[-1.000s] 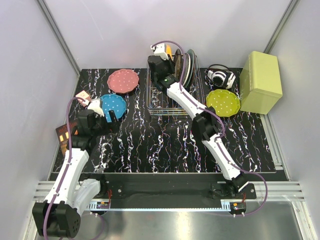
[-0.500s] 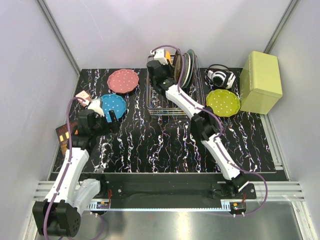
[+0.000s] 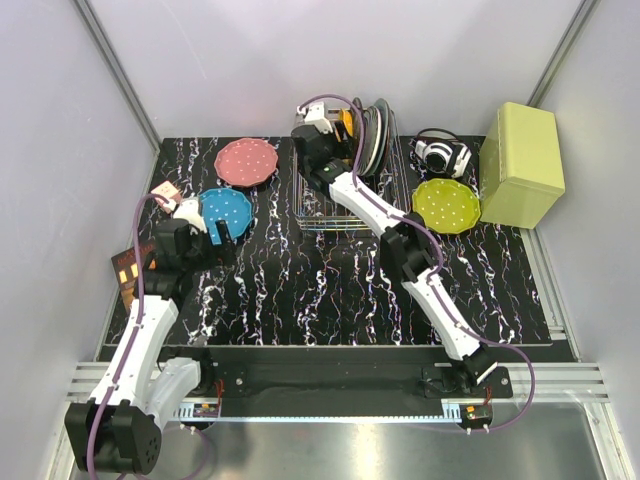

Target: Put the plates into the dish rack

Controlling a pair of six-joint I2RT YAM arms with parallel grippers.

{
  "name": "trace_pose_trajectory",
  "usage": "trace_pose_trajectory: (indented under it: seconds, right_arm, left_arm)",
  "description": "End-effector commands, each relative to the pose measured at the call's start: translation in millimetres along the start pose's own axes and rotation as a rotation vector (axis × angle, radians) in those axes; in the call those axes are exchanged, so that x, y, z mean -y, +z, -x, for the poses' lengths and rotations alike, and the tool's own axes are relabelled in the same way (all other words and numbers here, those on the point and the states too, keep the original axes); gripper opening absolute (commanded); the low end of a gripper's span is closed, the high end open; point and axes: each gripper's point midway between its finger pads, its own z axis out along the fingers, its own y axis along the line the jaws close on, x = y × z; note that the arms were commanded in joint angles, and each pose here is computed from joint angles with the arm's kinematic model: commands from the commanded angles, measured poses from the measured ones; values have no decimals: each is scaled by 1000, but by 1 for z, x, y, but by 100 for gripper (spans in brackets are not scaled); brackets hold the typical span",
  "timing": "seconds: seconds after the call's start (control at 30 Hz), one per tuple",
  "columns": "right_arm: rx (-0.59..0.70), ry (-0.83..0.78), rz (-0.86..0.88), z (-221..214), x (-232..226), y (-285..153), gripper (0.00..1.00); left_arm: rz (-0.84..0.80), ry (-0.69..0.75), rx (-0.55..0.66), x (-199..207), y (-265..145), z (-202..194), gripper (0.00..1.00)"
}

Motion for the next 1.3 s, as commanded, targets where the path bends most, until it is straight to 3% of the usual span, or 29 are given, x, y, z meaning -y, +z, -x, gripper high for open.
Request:
trace_pose_trajectory:
  seconds: [0.0,0.13,0.23,0.33,0.4,0.47,0.73,0.87,1.27]
  right_arm:
    - [105,80,4,92,48,-43,72]
    - [117,64,14,114,68,-72,76]
    - [84,31,128,113,68,-105,83]
    - [-48,-78,536,84,41,-158,99]
    - [-134,-115,802,59,32,-201,100]
    - [-153,-139,991,46,25,-233,100]
    - [-182,-117,947,16,43,-236,100]
    - [-178,-135,945,12,48,-236,100]
    - [-264,-93,983,-15,60,-249,100]
  left_arm:
    - [169,82,107,-30,-1,34,99]
    - [107,330,36,-26,16,49,99]
    - [87,520,-38,-32,35,47,98]
    - [129,661,-149,-52,58,38,83]
    - [106,727,-182,-55,69,37,78]
    - [78,759,-194,-52,79,39,82]
    - [-49,781,-244,-38,113,36,75]
    - [-133,767,-288,-24,125,21,64]
    - [-211,755,-448,0,146,-25,60]
